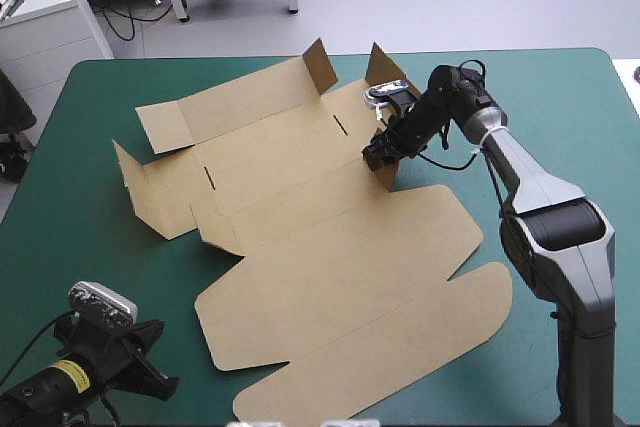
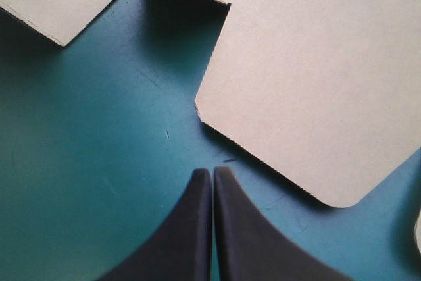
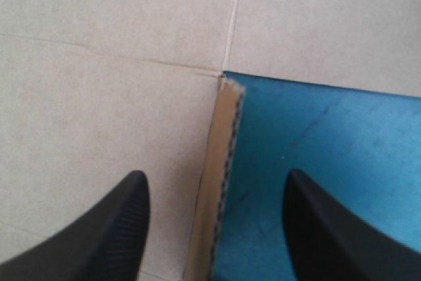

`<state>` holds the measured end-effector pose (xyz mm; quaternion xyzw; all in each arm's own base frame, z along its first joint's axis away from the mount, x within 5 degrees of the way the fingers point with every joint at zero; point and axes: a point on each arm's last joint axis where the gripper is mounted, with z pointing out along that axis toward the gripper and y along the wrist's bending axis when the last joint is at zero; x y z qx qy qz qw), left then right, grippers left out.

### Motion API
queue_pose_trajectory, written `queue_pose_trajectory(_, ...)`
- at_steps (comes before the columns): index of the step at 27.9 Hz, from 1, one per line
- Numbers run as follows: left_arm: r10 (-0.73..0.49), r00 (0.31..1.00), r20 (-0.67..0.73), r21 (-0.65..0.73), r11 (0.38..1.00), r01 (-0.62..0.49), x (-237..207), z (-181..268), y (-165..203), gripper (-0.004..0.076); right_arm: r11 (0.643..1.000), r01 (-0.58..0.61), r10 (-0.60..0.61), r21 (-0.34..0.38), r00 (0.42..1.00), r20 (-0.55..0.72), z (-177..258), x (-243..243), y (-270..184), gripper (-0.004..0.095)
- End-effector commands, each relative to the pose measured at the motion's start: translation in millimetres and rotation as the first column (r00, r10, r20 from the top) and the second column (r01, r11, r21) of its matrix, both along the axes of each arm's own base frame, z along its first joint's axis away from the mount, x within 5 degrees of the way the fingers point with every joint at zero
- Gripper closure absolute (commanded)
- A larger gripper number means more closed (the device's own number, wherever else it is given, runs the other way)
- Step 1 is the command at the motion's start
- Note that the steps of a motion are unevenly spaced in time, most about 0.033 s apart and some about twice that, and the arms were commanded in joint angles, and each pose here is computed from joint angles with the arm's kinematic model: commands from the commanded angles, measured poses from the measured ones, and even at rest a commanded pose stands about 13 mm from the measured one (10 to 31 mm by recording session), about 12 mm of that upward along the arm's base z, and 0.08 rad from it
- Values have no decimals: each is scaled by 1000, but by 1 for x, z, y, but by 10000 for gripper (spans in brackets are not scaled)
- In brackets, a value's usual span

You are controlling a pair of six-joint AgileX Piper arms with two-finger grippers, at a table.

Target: Fold the box

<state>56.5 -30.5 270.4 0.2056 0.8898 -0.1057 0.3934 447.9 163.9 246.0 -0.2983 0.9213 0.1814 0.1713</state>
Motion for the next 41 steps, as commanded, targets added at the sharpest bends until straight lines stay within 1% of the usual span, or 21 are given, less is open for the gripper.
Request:
queue_pose_trajectory(1,0,998,67,-47,999,3,3,13,-3,734,998,-1,-5,56,993,120,41,-5,2,690)
queue_pose_trajectory(3,0,998,65,-47,999,3,3,12,-3,734,998,-1,-7,66,993,117,42,-5,3,872)
queue_pose_trajectory(4,0,998,65,-47,999,3,3,12,-3,734,998,-3,-5,68,993,117,42,-5,3,933)
queue_pose_trajectory(5,0,998,65,-47,999,3,3,12,-3,734,998,-3,-5,70,993,122,42,-5,3,920)
queue_pose_trajectory(8,0,998,65,-47,999,3,3,12,-3,734,998,-25,16,62,989,144,45,-4,3,927)
queue_pose_trajectory(10,0,998,65,-47,999,3,3,12,-3,734,999,-36,29,39,986,167,53,-4,1,927)
queue_pose_trajectory(13,2,997,78,-52,999,2,4,14,-3,734,998,-55,50,19,974,223,79,-4,-1,927)
queue_pose_trajectory(17,4,990,139,-78,997,7,4,31,-3,734,993,-116,107,7,936,336,122,-10,-2,927)
queue_pose_trajectory(19,4,983,182,-89,996,12,2,45,-2,734,992,-127,111,12,905,411,145,-14,-3,927)
queue_pose_trajectory(23,13,958,288,-96,995,16,-4,79,3,734,976,-215,198,-33,815,545,175,-21,-4,927)
queue_pose_trajectory(26,29,928,371,-90,996,5,-10,102,9,734,955,-290,264,-59,747,610,187,-26,-2,927)
queue_pose_trajectory(27,35,917,398,-88,996,1,-12,110,11,734,943,-325,297,-75,716,632,190,-28,0,927)
queue_pose_trajectory(29,44,898,437,-96,995,-2,-16,123,14,734,925,-369,337,-95,676,656,193,-30,2,927)
queue_pose_trajectory(30,47,891,451,-103,995,0,-18,127,15,734,911,-396,366,-116,646,670,194,-31,3,927)
queue_pose_trajectory(34,51,881,470,-114,993,3,-21,134,16,734,859,-477,455,-185,546,704,196,-33,7,929)
queue_pose_trajectory(35,49,886,460,-109,994,2,-21,133,16,734,834,-510,488,-212,500,716,197,-35,11,929)
queue_pose_trajectory(36,48,889,456,-107,994,2,-21,132,16,734,823,-520,503,-230,478,720,198,-36,12,929)
queue_pose_trajectory(37,47,892,450,-105,995,1,-21,132,16,734,799,-541,534,-261,440,722,198,-39,17,929)
queue_pose_trajectory(41,43,900,434,-96,995,-1,-22,130,16,734,776,-574,553,-263,417,722,197,-47,35,929)
